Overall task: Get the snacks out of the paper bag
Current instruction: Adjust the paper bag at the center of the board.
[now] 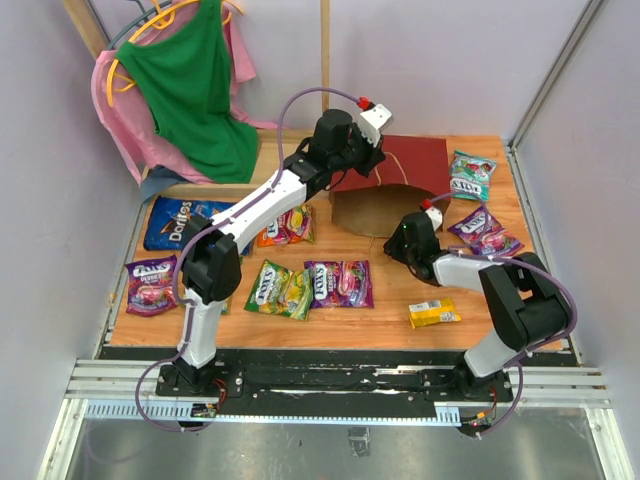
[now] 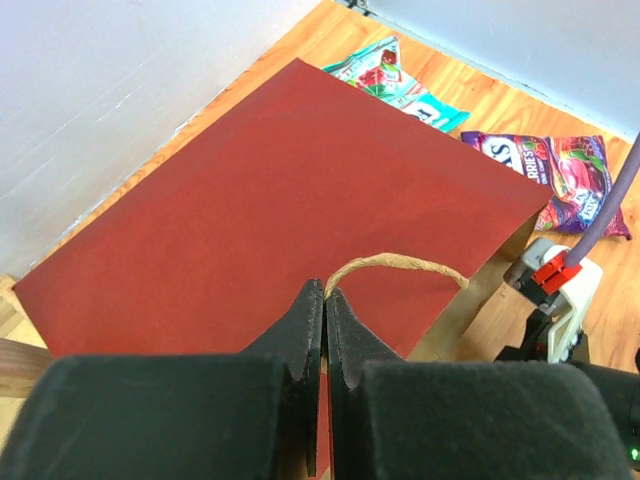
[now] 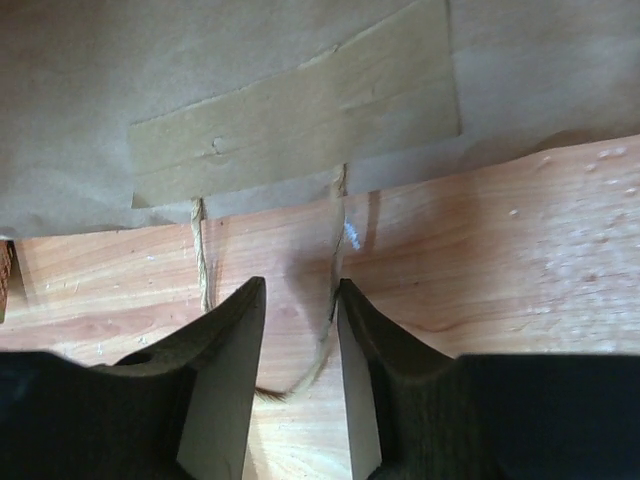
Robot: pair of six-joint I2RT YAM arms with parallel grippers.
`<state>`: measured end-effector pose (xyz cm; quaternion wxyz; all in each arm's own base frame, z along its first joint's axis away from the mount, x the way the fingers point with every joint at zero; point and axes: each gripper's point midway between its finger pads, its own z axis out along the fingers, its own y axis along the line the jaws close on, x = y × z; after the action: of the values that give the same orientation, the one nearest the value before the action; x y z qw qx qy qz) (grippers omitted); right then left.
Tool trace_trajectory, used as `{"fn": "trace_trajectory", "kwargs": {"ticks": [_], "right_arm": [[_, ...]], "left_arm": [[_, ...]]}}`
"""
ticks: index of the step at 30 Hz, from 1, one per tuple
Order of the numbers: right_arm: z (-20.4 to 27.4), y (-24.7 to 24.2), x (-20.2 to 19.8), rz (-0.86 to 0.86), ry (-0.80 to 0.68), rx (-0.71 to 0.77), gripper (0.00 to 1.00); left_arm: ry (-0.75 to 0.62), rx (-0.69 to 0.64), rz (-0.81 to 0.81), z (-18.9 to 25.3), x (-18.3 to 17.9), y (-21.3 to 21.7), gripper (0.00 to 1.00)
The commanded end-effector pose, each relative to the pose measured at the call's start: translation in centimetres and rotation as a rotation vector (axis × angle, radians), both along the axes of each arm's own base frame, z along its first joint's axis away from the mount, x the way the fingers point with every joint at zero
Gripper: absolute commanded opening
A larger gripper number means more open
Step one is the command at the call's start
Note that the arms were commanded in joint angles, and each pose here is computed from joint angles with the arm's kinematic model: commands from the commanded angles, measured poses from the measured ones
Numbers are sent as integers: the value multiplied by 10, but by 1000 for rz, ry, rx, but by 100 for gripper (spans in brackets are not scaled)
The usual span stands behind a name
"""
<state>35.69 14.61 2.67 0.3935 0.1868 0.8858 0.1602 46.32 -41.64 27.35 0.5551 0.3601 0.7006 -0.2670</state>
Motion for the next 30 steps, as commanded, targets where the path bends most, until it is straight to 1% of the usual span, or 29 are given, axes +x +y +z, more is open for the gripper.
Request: {"fn": "trace_trajectory", "kwargs": {"ticks": [1, 3, 6, 7, 10, 11, 12, 13, 16, 18, 19, 20, 21, 24, 25, 26, 27, 30], "right_arm": [[-14, 11, -12, 17, 46, -15, 34], [-17, 14, -13, 20, 56, 5, 26], [-23, 17, -15, 18, 73, 26, 5], [-24, 18, -15, 20, 79, 31, 1], [-20, 20, -17, 21, 74, 51, 1], [-16, 21, -18, 21, 65, 60, 1], [-10, 21, -19, 23, 52, 71, 1], [-3, 21, -21, 25, 37, 80, 1], [21, 19, -25, 27, -14, 105, 1], [39, 18, -26, 32, -46, 116, 1], [48, 18, -27, 34, -63, 120, 1], [59, 17, -27, 34, -87, 128, 1], [67, 16, -28, 33, -102, 133, 1], [89, 14, -27, 34, -143, 136, 1], [94, 14, -28, 34, -150, 134, 1], [100, 14, -27, 35, -160, 136, 1], [109, 15, -25, 37, -178, 140, 1], [126, 16, -20, 45, -208, 144, 1]], "left_arm": [[-27, 1, 4, 8, 4, 3, 3], [-27, -2, 3, 8, 4, 2, 3], [-24, -1, 3, 7, 4, 2, 3], [-23, 1, 3, 7, 4, 2, 3], [-23, 8, 13, 6, 6, 4, 4], [-22, 11, 16, 6, 6, 5, 9], [-23, 14, 17, 6, 6, 5, 16], [-25, 17, 18, 6, 7, 6, 19], [-28, 13, 24, 8, 8, 7, 25], [-32, -1, 27, 13, 9, 6, 31], [-30, -10, 29, 16, 10, 6, 35], [-27, -19, 25, 18, 9, 4, 42], [-25, -30, 25, 22, 9, 4, 54], [-38, -58, 38, 38, 9, 5, 83], [-46, -63, 46, 43, 9, 7, 96], [-58, -72, 56, 51, 8, 10, 99], [-68, -84, 66, 60, 6, 13, 100], [-126, -152, 92, 107, -6, 29, 100]]}}
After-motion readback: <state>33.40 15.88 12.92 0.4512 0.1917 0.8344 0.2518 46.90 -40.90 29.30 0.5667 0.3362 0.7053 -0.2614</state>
